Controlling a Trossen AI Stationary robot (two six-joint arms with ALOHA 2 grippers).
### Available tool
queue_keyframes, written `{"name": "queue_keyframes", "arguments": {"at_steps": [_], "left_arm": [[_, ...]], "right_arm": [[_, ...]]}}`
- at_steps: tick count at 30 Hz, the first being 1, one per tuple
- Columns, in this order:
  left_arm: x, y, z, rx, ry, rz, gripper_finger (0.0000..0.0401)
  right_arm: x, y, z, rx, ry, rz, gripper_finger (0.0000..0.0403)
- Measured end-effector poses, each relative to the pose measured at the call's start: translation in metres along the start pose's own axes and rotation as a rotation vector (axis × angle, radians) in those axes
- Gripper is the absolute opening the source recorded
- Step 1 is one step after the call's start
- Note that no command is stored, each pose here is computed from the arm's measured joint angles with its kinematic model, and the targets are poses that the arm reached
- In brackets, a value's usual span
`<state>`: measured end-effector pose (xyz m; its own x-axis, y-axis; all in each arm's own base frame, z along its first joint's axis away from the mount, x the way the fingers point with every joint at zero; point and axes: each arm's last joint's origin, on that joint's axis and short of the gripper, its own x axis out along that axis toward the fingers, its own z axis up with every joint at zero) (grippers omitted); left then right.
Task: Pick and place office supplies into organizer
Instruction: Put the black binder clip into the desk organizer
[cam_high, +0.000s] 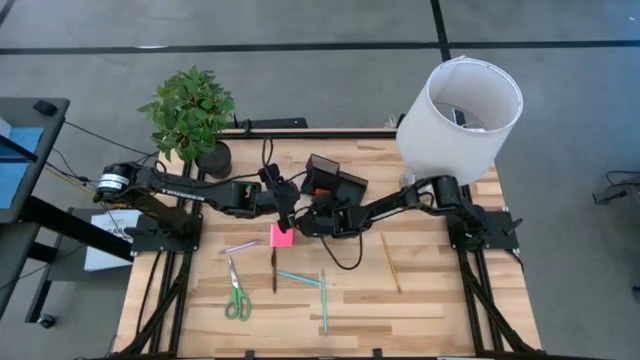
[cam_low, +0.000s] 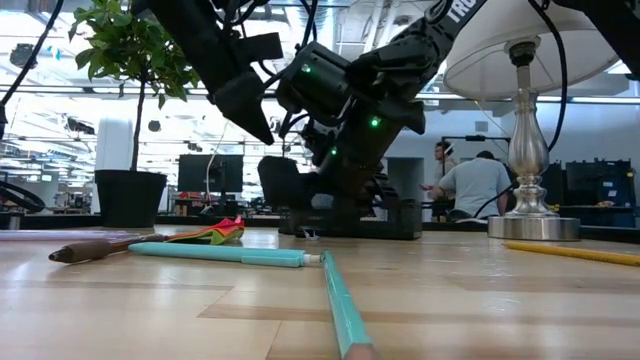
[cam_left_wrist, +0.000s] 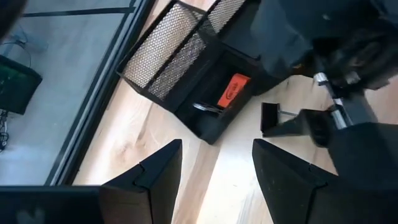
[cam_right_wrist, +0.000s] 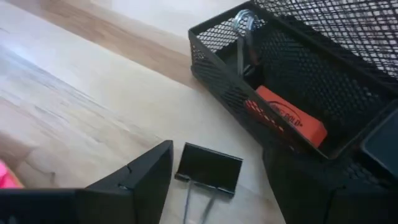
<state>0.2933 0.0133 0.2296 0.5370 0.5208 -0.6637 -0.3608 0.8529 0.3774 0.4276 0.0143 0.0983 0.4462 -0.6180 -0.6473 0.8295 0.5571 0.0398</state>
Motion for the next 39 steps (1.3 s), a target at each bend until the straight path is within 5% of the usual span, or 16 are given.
{"name": "queue_keyframes", "arguments": {"at_steps": [19,29,39], "left_arm": [[0.0003,0.0008,-0.0003,0.001,0.004,0.007,0.0190],[0.0003,0.0008,-0.0003,0.010,0.004,0.006,0.0190],[0.0001,0.0005,-0.0003,0.008,0.003,0.004,0.0190]], "right_arm": [[0.0099,-0.0004,-0.0025,0.032,0.015,0.017,0.0240],[0.0097,0.0001,-0.0025,0.045,0.013,0.020,0.0140],[0.0063,0.0053,0.0010,0.006,-0.037,0.018,0.0158]]}}
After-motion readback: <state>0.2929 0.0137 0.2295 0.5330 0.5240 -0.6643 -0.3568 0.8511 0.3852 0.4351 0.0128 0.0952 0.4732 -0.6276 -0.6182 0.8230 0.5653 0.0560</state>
